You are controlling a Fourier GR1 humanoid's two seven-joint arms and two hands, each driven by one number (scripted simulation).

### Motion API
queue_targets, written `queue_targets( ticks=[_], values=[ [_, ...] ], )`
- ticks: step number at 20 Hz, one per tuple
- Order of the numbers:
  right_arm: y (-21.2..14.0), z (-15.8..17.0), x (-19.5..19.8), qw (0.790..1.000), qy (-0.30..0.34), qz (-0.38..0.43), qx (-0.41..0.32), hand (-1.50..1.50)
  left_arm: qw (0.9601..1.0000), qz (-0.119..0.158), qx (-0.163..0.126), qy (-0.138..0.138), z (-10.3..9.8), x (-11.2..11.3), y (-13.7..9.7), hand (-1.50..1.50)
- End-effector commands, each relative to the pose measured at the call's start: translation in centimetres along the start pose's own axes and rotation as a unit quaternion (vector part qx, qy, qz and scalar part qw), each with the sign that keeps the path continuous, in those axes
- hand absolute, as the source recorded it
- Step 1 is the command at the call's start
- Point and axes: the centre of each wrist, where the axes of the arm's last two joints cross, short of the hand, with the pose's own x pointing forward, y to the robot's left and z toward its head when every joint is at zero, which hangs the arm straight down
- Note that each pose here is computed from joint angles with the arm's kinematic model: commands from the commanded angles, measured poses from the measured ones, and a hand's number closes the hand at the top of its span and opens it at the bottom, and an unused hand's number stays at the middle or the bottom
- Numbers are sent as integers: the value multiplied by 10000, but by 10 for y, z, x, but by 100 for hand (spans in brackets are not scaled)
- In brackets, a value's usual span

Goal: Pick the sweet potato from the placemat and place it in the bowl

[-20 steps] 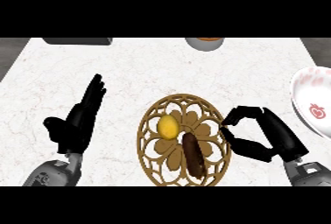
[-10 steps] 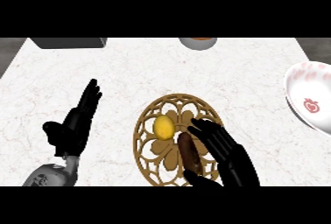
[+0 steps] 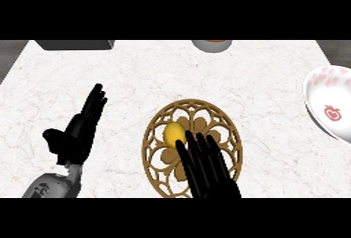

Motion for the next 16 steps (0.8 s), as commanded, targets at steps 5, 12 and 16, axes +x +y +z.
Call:
queue_targets(
  ticks=[5, 12, 16],
  values=[
    [-4, -3, 41, 9867, 1328, 636, 688, -150, 9999, 4, -100, -110, -12, 12, 3, 0],
    [3, -8, 43, 9632, 2115, 958, 1354, -150, 9998, 52, -162, -109, -19, 10, -9, 0],
    [7, -21, 40, 9580, 2209, 922, 1581, -150, 9997, 79, -214, -112, -8, -1, -14, 0]
  ],
)
